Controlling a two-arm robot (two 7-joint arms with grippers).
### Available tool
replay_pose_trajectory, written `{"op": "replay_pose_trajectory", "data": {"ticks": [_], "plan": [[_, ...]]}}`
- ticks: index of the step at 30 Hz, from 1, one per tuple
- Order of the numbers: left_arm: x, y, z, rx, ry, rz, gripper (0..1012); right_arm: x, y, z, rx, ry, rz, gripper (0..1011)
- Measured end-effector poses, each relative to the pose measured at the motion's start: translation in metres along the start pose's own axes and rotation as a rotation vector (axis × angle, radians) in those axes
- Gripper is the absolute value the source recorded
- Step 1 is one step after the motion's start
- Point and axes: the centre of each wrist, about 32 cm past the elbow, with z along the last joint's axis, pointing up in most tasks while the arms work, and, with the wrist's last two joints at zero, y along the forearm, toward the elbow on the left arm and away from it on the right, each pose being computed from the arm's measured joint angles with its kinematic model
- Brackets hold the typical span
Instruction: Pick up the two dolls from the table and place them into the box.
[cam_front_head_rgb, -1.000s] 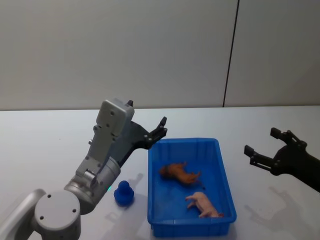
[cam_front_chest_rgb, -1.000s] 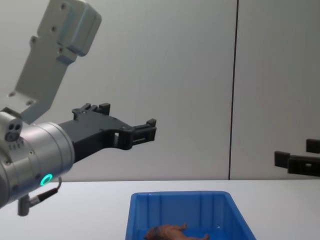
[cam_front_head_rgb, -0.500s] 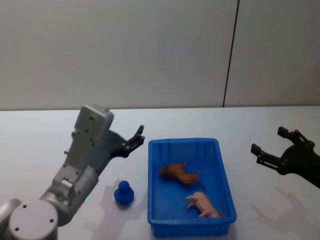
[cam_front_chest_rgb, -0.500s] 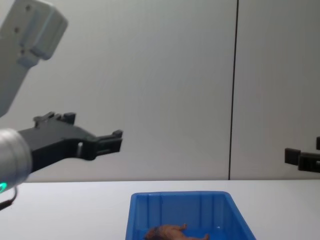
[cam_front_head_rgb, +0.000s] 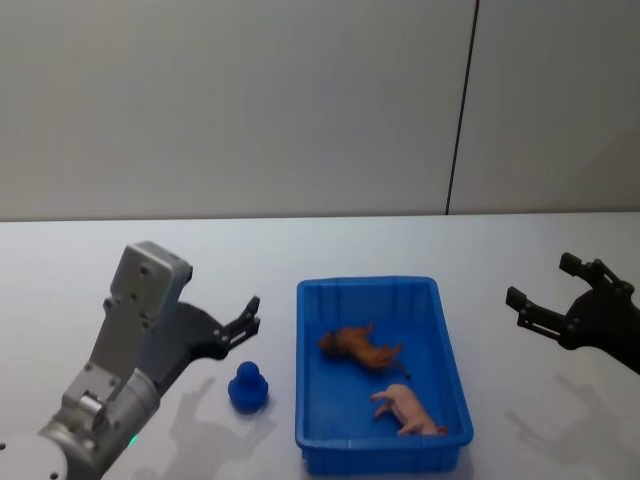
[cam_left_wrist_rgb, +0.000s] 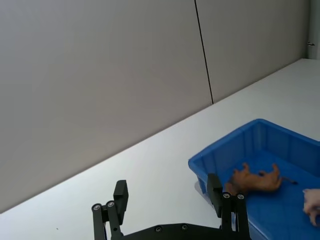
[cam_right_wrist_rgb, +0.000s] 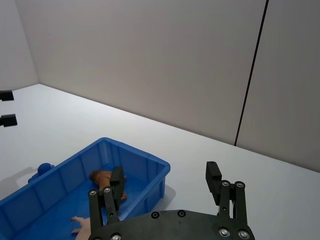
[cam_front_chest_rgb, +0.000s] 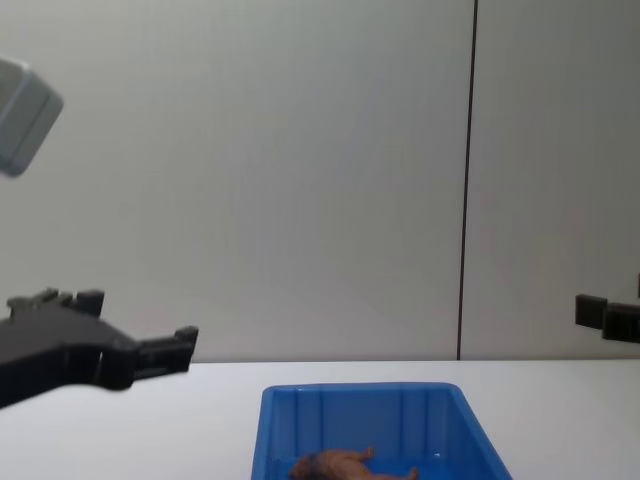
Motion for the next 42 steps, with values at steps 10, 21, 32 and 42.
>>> {"op": "replay_pose_trajectory", "data": {"ticks": [10,21,32,42], "plan": [[0.0058,0.0037,-0.0199,0.042,0.033,-0.055,1001,0.0,-0.001,0.0,0.002,0.0,-0.002,1001],[0.0154,-0.0063,-0.0458,0.079,0.066,-0.152,1001,0.001,-0.001,0.0,0.002,0.0,-0.003,1001],[0.0213,-0.0186,-0.0629,0.116,0.068,-0.213,1001,0.001,-0.001,0.0,0.002,0.001,-0.002,1001],[0.0262,-0.0314,-0.0753,0.166,0.048,-0.262,1001,0.001,-0.001,0.0,0.002,0.001,-0.002,1001]]}}
